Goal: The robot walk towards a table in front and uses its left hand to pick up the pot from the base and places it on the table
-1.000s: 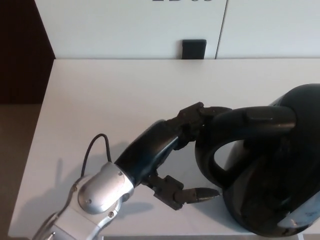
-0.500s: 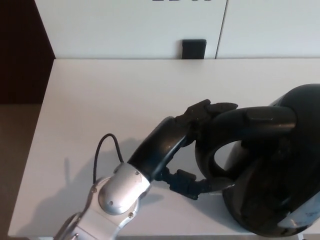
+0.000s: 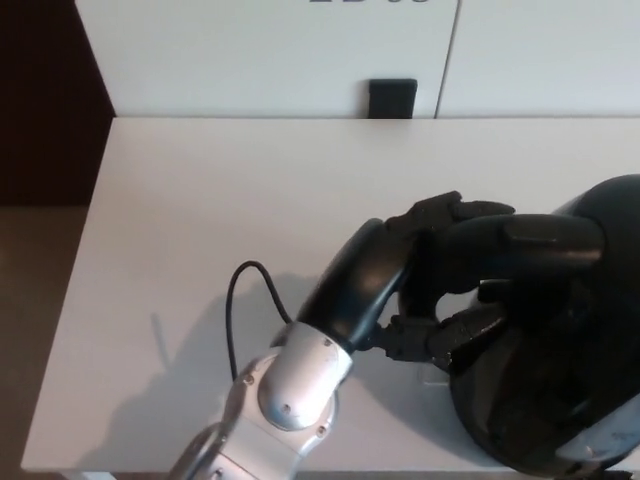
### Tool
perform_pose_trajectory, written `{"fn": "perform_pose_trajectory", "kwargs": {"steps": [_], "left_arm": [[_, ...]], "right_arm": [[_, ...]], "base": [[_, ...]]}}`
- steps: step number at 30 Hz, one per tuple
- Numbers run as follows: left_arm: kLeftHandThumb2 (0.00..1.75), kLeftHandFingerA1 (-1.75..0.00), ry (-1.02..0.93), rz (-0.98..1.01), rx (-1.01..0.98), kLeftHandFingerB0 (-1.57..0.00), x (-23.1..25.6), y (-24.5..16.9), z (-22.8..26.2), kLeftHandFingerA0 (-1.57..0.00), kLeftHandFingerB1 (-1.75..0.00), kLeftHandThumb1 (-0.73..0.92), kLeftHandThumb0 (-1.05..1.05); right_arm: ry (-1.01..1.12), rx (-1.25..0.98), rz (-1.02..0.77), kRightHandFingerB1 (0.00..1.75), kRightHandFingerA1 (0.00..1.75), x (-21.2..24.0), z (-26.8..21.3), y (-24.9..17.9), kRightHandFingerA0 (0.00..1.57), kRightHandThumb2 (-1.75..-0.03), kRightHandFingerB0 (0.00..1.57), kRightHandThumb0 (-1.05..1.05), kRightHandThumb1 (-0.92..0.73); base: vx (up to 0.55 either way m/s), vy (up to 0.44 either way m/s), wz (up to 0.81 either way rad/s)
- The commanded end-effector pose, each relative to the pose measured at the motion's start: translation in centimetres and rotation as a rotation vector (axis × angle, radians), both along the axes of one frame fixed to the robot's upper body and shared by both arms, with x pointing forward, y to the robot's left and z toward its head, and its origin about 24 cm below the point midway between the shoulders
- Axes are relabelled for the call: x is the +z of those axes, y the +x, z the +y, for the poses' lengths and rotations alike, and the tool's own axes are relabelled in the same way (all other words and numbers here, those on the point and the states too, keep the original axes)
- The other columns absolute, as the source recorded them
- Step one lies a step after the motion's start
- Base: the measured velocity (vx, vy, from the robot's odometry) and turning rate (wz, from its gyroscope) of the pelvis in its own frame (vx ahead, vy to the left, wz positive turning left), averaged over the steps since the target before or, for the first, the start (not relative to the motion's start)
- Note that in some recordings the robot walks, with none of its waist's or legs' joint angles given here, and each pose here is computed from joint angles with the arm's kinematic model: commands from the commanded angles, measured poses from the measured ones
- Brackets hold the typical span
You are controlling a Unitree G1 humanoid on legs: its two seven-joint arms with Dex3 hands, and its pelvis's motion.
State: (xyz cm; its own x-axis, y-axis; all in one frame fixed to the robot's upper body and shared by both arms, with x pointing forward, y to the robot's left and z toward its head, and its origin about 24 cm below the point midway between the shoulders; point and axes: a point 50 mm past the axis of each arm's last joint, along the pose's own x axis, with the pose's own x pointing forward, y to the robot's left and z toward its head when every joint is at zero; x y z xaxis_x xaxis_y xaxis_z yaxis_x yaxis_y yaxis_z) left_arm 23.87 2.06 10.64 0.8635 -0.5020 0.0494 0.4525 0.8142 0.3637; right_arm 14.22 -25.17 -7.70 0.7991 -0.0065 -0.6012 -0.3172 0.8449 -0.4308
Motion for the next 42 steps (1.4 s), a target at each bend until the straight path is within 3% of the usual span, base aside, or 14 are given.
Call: {"fn": "perform_pose_trajectory", "kwargs": {"steps": [1,12,17,20,21,25,29,32,37,42], "left_arm": [[0.63,-1.15,0.056,-0.011,0.046,-0.8,-1.1,-0.4,-0.8,-1.16,-0.84,0.8,-0.3],[0.63,-1.15,-0.066,0.086,0.097,-0.83,-2.1,-0.9,-0.7,-1.17,-0.81,0.78,-0.32],[0.62,-1.04,-0.156,0.107,0.112,-0.87,-1.5,-0.5,-0.2,-1.22,-0.81,0.76,-0.3],[0.62,-0.98,-0.267,0.172,0.123,-0.91,-1.0,-0.3,0.1,-1.24,-0.76,0.74,-0.28],[0.62,-0.96,-0.362,0.233,0.129,-0.91,-0.7,-0.2,0.1,-1.22,-0.65,0.72,-0.23],[0.62,-0.99,-0.669,0.361,0.103,-0.92,1.2,0.3,0.6,-1.19,-0.64,0.7,-0.18],[0.62,-0.99,-0.684,0.368,0.097,-0.92,1.3,0.4,0.8,-1.19,-0.64,0.7,-0.18],[0.61,-1.09,-0.825,0.327,0.082,-0.97,5.1,0.7,1.6,-1.15,-0.67,0.69,-0.14],[0.62,-1.11,-0.853,0.301,0.074,-1.0,6.4,0.8,2.2,-1.12,-0.63,0.71,-0.12],[0.63,-1.18,-0.851,0.181,0.065,-0.93,8.8,1.0,4.3,-1.09,-0.7,0.76,-0.16]], "right_arm": [[-0.031,0.005,0.003,0.53,0.55,0.4,-0.4,0.3,0.43,-0.8,0.41,-0.43,-0.45],[-0.052,0.029,0.016,0.52,0.55,0.5,0.0,0.4,0.42,-0.8,0.42,-0.44,-0.47],[-0.062,0.039,0.02,0.53,0.55,0.4,0.1,0.5,0.43,-0.82,0.42,-0.46,-0.48],[-0.061,0.044,0.016,0.53,0.55,0.4,0.2,0.4,0.43,-0.82,0.42,-0.46,-0.48],[-0.061,0.047,0.015,0.53,0.55,0.3,0.2,0.4,0.44,-0.83,0.41,-0.46,-0.49],[-0.069,0.056,0.019,0.53,0.56,0.3,0.3,0.3,0.44,-0.84,0.41,-0.46,-0.49],[-0.07,0.057,0.019,0.53,0.56,0.3,0.3,0.3,0.44,-0.84,0.41,-0.46,-0.49],[-0.06,0.054,0.024,0.52,0.56,0.3,0.0,0.3,0.44,-0.83,0.39,-0.44,-0.49],[-0.063,0.055,0.026,0.52,0.56,0.2,-0.1,0.1,0.44,-0.83,0.4,-0.44,-0.49],[-0.081,0.066,0.038,0.52,0.55,0.0,-0.2,-0.5,0.43,-0.82,0.41,-0.44,-0.5]], "base": [[0.0,0.0,0.0],[0.0,0.0,0.0],[0.0,0.0,0.0],[0.0,0.0,0.0],[0.0,0.0,0.0],[0.0,0.0,0.0],[0.0,0.0,0.0],[0.0,0.0,0.0],[0.0,0.0,0.0],[0.0,0.0,0.0]]}}
